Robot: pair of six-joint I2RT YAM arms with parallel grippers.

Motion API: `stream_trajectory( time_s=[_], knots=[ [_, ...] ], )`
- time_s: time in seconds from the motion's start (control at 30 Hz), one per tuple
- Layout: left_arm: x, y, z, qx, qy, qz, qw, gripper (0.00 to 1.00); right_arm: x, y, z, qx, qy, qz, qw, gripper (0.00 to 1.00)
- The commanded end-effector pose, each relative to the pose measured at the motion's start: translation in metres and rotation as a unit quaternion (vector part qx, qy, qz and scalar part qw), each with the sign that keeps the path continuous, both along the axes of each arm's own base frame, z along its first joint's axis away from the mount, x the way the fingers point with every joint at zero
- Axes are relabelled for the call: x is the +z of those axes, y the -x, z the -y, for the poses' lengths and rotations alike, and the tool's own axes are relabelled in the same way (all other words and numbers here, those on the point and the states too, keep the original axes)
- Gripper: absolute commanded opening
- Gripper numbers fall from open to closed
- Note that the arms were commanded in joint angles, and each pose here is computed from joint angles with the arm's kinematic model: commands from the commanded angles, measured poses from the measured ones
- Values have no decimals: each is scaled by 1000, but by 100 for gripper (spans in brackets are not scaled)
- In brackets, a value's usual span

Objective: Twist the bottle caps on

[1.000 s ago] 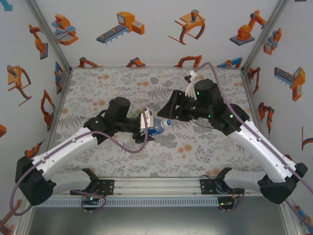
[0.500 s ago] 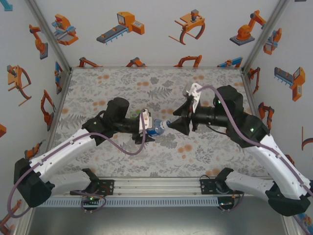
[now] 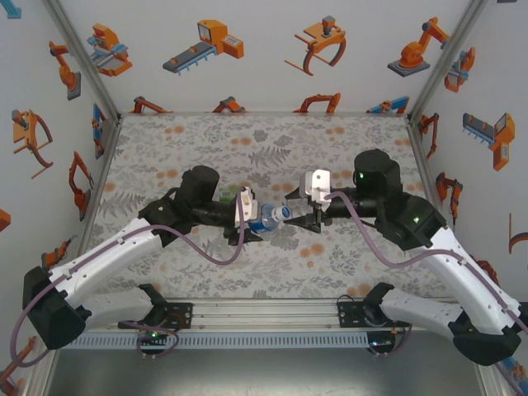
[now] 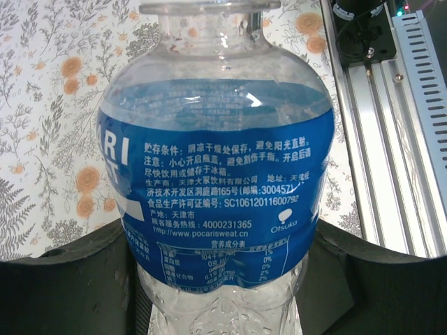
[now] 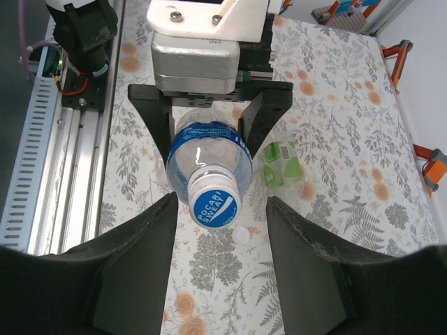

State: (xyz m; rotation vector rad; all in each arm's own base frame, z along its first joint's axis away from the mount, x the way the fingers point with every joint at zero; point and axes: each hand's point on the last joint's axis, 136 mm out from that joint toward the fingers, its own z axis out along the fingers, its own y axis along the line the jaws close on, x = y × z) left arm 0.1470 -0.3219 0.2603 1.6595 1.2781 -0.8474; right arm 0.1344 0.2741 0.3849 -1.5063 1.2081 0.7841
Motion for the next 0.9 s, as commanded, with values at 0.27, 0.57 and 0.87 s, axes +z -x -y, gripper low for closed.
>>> stream_trajectory(
  time_s=[0.27,0.57,0.87],
  knots=[
    [18,9,3,-26,14,2,1000,0,-12,3,-4,24,11,-2,1000,44],
    [17,8,4,-26,13,1,1000,0,-15,7,-7,34,10,-21,999,27],
    [18,4,8,-27,15,13,999,0,-30,-29,-9,-133,-21,-251,959,3]
  ],
)
